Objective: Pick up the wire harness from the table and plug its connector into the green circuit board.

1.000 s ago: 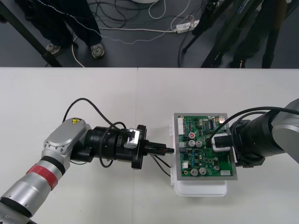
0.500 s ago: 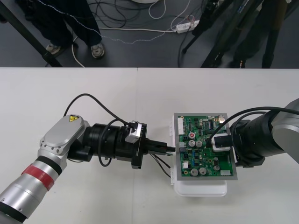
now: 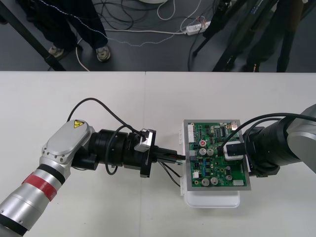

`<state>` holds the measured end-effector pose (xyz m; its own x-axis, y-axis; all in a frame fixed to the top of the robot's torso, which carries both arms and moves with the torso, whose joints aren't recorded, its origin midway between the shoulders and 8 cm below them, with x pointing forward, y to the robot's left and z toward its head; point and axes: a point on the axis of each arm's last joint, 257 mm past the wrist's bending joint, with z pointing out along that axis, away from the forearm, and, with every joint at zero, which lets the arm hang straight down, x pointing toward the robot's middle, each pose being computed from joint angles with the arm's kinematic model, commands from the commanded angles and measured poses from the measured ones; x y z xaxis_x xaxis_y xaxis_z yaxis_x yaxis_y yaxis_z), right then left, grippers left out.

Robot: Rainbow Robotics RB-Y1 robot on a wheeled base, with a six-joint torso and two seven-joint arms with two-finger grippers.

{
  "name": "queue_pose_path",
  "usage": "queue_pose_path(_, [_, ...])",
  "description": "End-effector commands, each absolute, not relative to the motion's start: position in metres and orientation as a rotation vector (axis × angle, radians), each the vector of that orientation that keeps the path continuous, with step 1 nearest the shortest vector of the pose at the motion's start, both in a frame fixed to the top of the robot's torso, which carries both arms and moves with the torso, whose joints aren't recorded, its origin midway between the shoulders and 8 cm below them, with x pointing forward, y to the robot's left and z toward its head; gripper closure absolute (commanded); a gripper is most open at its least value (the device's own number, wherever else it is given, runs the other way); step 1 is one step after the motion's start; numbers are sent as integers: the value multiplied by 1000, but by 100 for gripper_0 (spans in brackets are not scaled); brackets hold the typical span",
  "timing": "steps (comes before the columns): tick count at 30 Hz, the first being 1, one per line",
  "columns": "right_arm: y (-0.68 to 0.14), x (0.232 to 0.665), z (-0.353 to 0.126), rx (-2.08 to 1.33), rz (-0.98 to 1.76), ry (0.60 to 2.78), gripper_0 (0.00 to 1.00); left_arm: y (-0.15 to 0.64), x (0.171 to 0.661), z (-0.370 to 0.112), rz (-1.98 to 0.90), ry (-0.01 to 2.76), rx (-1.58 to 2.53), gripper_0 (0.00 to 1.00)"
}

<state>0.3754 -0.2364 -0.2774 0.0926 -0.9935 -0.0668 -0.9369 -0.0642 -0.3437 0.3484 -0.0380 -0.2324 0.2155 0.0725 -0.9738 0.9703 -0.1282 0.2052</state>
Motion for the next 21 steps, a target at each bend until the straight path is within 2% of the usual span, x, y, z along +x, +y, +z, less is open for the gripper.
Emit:
queue_pose_path(1, [-216,380,-266,-2053,-268,1869,0,-43,353,-223,-1023,987,1457,100])
queue_pose_path(21, [-216,380,-267,-2048,-262,1875,0,-48,350,-218,-1001,932,1445,100])
